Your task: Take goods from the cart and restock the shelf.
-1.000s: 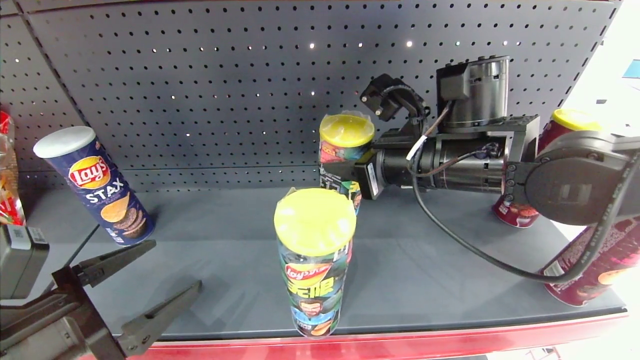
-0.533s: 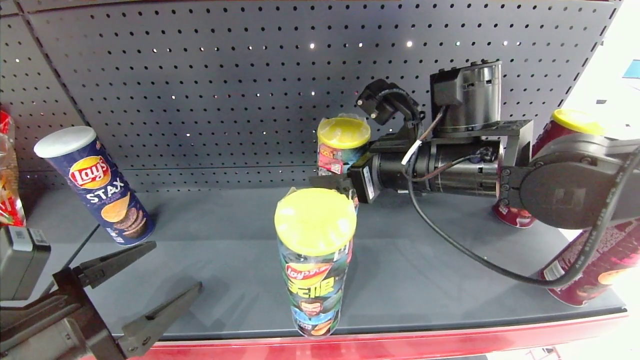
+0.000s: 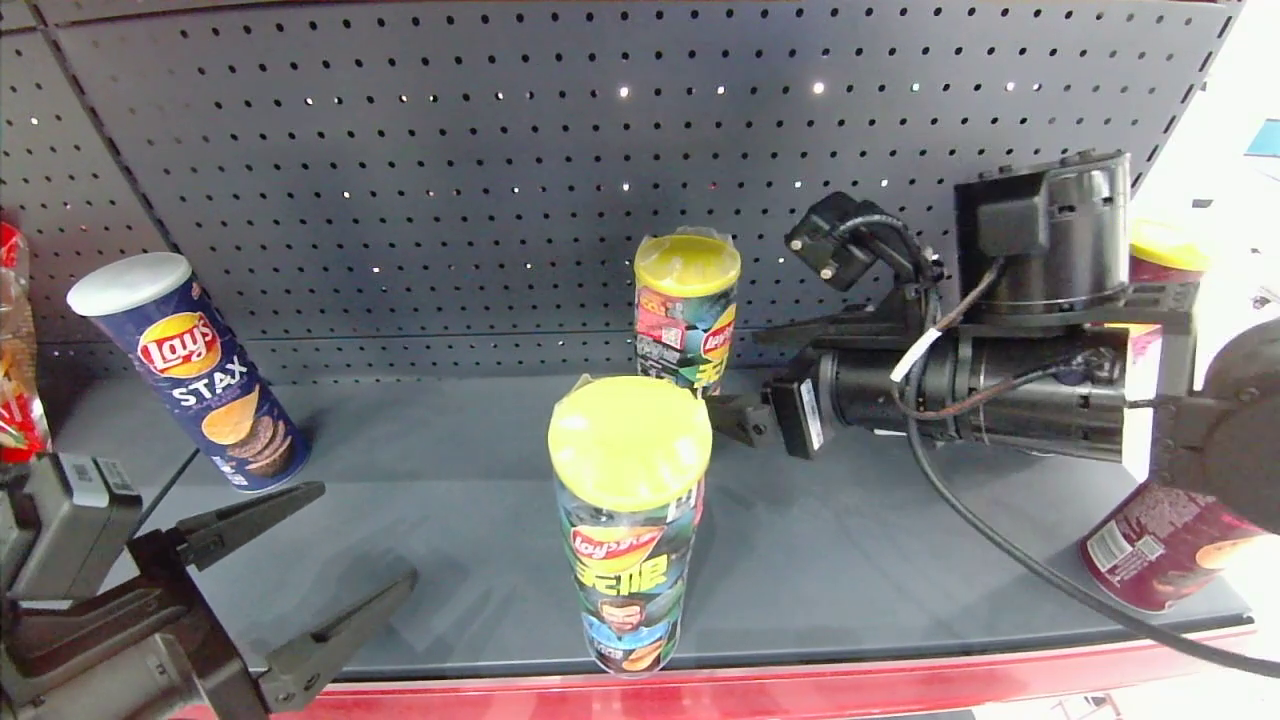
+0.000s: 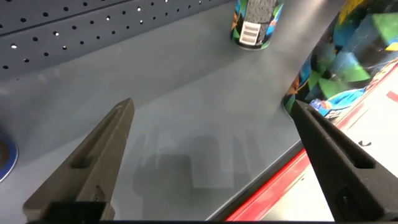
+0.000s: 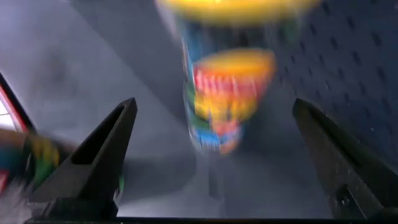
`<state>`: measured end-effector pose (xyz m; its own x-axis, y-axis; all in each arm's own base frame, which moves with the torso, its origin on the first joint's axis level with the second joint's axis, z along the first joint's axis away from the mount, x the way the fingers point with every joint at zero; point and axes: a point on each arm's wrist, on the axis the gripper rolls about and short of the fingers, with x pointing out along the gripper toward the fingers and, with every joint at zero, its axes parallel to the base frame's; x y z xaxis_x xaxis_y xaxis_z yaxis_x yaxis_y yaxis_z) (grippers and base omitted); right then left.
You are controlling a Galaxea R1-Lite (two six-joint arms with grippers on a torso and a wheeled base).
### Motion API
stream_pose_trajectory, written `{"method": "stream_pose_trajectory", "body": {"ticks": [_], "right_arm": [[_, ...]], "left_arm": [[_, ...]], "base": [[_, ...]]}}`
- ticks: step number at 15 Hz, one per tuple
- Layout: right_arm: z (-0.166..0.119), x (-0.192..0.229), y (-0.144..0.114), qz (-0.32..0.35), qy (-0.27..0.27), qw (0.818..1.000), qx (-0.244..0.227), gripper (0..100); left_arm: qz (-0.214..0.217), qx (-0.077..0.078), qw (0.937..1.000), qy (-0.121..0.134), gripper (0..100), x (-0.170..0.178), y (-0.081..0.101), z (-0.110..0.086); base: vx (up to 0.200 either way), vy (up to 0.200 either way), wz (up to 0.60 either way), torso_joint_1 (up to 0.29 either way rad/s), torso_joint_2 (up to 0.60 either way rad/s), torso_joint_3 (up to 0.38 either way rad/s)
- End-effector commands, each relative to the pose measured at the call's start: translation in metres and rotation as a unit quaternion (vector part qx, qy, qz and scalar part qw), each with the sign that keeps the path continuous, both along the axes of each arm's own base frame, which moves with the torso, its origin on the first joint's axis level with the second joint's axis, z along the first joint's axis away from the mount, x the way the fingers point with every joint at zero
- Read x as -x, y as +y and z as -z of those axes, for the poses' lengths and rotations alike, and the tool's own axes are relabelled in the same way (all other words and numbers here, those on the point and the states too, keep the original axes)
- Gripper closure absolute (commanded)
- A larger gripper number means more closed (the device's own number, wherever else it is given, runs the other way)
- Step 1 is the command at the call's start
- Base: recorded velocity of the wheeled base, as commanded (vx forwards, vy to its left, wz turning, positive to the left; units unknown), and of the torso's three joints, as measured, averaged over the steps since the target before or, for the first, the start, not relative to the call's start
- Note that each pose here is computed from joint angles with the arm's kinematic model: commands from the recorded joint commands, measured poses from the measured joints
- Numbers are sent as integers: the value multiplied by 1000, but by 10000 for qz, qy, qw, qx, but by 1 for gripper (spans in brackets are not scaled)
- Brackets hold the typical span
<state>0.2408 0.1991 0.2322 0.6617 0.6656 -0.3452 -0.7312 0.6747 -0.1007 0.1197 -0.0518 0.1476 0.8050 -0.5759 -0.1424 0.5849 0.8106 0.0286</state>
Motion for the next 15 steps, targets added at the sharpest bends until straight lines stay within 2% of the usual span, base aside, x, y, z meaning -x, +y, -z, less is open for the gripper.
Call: {"method": "stream_pose_trajectory", "body": {"ticks": [1,3,7,12,15], "right_arm": [[-7,27,-23,142,-99,9998,-45,0],[-7,47,-41,221,-133,9997,-41,0],[3,79,-65,328,-151,9993,40,0],[4,110,-89,286,-331,9990,-94,0],[10,126,-102,253,-393,9988,-107,0]], "left_arm": [[45,-90,9999,124,0,-7,-3,3],[123,-209,9995,198,0,-15,-7,5],[413,-218,9984,319,0,-28,-15,5],[713,-288,9960,451,0,-40,-31,7],[729,-300,9957,479,0,-48,-36,7]], "base": [[0,0,0,0,0,0],[0,0,0,0,0,0],[0,0,0,0,0,0],[0,0,0,0,0,0],[0,0,0,0,0,0]]}}
